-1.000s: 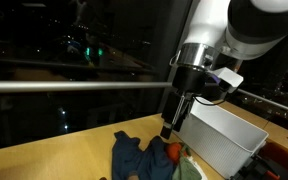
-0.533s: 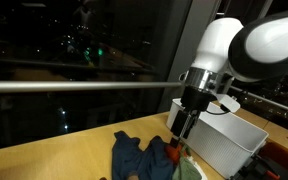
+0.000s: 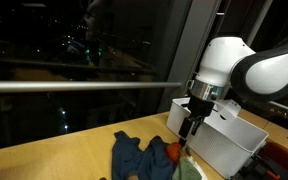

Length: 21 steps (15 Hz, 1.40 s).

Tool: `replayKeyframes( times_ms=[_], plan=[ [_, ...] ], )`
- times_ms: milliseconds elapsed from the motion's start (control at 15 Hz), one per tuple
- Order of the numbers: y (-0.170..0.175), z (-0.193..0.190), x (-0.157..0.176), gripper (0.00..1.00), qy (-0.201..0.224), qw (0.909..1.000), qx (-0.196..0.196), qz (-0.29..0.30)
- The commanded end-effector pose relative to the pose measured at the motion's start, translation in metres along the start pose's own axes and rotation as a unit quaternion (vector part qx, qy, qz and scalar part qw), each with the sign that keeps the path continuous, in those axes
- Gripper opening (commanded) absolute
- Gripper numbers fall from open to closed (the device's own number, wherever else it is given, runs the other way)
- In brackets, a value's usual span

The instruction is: Remove the items from the white basket, put them on the table and then put them back in the white basket

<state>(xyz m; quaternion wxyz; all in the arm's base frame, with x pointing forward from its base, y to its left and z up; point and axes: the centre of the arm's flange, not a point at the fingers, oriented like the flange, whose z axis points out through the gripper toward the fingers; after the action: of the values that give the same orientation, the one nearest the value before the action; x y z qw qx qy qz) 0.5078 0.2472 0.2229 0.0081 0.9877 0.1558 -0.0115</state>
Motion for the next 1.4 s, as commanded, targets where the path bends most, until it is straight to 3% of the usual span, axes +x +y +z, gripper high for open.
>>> replayKeyframes(
  times_ms=[0,200,733,1333],
  plan=[
    [-0.021,-0.002,0.017,1.0,0.013,0.9998,-0.013,0.005],
    [-0.028,-0.001,0.026,1.0,0.014,0.9998,-0.01,0.011],
    [-0.003,0.043,0.034,1.0,-0.019,0.9991,-0.023,0.031],
    [0.003,0.051,0.053,1.0,-0.05,0.998,-0.016,0.034]
  ],
)
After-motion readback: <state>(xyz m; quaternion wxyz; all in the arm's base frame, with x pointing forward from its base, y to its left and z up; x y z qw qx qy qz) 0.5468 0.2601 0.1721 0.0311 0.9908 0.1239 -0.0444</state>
